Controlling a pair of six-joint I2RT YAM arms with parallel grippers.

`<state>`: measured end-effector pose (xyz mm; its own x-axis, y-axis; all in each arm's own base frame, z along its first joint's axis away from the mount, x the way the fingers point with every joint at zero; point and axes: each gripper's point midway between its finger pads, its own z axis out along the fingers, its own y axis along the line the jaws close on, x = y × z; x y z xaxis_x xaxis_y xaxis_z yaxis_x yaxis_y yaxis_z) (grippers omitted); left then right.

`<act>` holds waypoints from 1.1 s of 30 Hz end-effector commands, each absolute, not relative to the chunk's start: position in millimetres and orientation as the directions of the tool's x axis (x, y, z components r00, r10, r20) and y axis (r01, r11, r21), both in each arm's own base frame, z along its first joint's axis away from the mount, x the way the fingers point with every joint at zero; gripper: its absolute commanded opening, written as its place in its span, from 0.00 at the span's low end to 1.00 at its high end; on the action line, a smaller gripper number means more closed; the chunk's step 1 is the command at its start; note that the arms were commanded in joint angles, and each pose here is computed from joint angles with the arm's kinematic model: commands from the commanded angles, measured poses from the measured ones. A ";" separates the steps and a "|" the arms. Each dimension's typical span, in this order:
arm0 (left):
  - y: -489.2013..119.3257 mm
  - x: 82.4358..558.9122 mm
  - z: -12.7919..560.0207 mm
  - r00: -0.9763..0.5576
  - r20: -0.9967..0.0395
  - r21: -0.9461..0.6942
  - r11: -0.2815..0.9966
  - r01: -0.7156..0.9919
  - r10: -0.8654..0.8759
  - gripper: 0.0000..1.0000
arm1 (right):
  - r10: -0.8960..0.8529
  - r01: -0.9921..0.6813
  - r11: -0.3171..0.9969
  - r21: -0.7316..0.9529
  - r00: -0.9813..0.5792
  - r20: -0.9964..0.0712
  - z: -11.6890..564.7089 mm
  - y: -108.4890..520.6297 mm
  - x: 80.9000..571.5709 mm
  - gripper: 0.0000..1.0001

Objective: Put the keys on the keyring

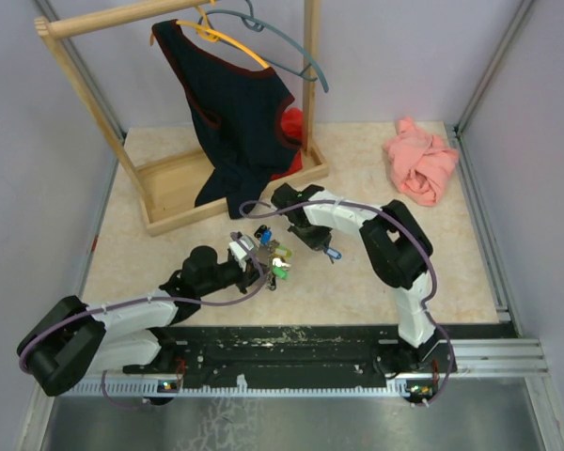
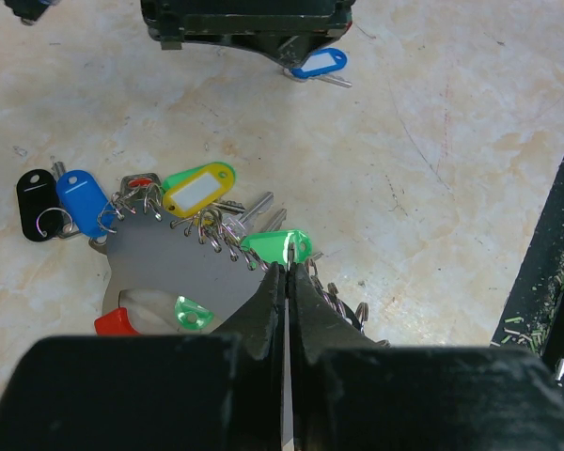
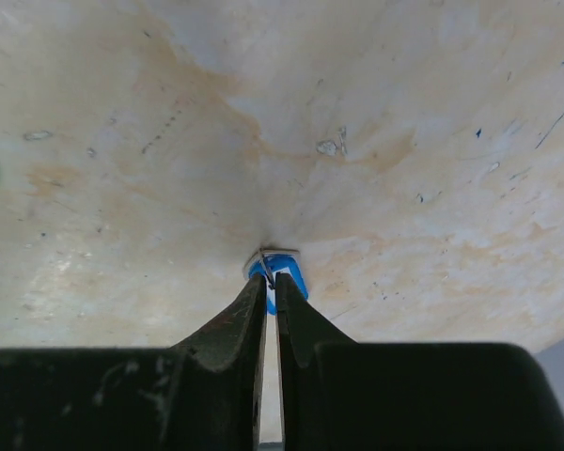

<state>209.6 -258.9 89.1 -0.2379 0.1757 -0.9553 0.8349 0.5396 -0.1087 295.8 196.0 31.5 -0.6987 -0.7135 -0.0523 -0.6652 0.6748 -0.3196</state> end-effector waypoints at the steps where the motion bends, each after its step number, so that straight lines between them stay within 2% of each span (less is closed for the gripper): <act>1: -260.5 210.8 96.9 -0.209 -0.966 -0.098 0.529 0.843 0.154 0.01 | -0.729 -0.678 0.683 -0.273 -0.660 -0.182 45.4 229.9 311.2 0.09; 8: -261.0 210.7 96.0 -0.213 -0.965 -0.101 0.528 0.843 0.156 0.01 | -0.703 -0.668 0.707 -0.233 -0.627 -0.336 62.8 236.2 308.4 0.17; 15: -260.9 210.5 96.5 -0.213 -0.965 -0.102 0.527 0.844 0.155 0.01 | -0.603 -0.633 0.754 -0.173 -0.564 -0.565 94.4 234.4 305.0 0.24; 18: -260.6 210.4 95.8 -0.214 -0.964 -0.101 0.528 0.843 0.156 0.01 | -0.563 -0.625 0.766 -0.151 -0.538 -0.627 97.4 230.1 301.8 0.27; 33: -262.0 209.9 96.2 -0.212 -0.965 -0.102 0.521 0.847 0.155 0.01 | -0.632 -0.643 0.725 -0.246 -0.480 -0.609 52.0 213.7 301.2 0.27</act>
